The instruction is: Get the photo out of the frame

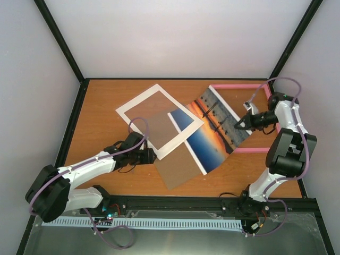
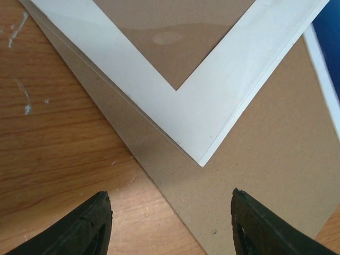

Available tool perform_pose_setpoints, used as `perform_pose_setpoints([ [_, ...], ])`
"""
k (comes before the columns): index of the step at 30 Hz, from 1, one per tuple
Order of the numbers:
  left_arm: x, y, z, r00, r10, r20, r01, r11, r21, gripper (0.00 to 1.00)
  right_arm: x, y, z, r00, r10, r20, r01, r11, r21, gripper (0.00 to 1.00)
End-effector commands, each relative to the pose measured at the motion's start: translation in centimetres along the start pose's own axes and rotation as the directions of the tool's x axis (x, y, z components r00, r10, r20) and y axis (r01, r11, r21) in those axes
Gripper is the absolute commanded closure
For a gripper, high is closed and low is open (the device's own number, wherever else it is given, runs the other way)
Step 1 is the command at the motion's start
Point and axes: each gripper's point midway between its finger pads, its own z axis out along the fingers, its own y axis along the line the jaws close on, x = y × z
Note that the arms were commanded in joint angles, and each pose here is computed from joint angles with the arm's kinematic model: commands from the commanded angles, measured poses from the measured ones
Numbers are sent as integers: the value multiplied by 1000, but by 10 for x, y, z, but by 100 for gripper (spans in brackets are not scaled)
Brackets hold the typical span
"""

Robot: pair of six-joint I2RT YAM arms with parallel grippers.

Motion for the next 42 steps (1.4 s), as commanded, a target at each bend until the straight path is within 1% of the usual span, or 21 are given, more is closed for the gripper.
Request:
perform_pose_setpoints([
  [1,-17,-11,-4,999,5,39,-5,1000,4,38,-17,12,-48,996,-43,81,39,998,48,97],
  [6,-21,-11,-5,998,10,56,-10,1000,-2,38,-43,25,-94,977,-101,190,80,990,112,97],
  [8,-23,-11,-6,998,10,63,-10,1000,-5,38,-57,40,-110,960,-143,240,116,986,122,97],
  [11,-26,-11,-7,997,8,77,-7,1000,-10,38,-71,59,-126,939,-171,297,144,983,109,97],
  [14,-30,-11,-11,995,6,96,-4,1000,-15,38,-83,78,-134,921,-193,339,182,981,65,97],
  [19,-41,-10,-19,989,-9,145,14,999,-35,37,-99,120,-126,896,-238,374,269,963,-32,97],
  [22,-49,-10,-28,983,-22,182,32,998,-50,37,-108,161,-114,870,-307,386,365,927,-86,97],
  [25,-55,-8,-40,975,-37,220,51,997,-60,37,-113,203,-98,838,-384,389,463,876,-134,97],
  [28,-64,-2,-59,956,-55,288,81,993,-81,36,-117,244,-89,794,-450,408,551,816,-172,97],
  [31,-71,5,-81,933,-67,354,111,988,-103,34,-121,280,-89,761,-476,441,610,756,-237,97],
  [34,-77,12,-104,906,-76,417,137,983,-120,33,-124,304,-98,740,-474,476,643,706,-297,97],
  [36,-81,13,-116,891,-78,448,145,982,-118,33,-123,311,-101,733,-474,488,654,689,-312,97],
  [39,-82,14,-124,884,-70,462,138,984,-116,32,-121,299,-90,748,-464,474,636,706,-313,97],
  [41,-81,15,-122,889,-70,453,140,982,-124,32,-115,281,-72,786,-429,446,591,735,-334,97],
  [42,-81,16,-121,891,-71,449,142,982,-127,32,-110,267,-58,816,-394,423,548,759,-351,97],
])
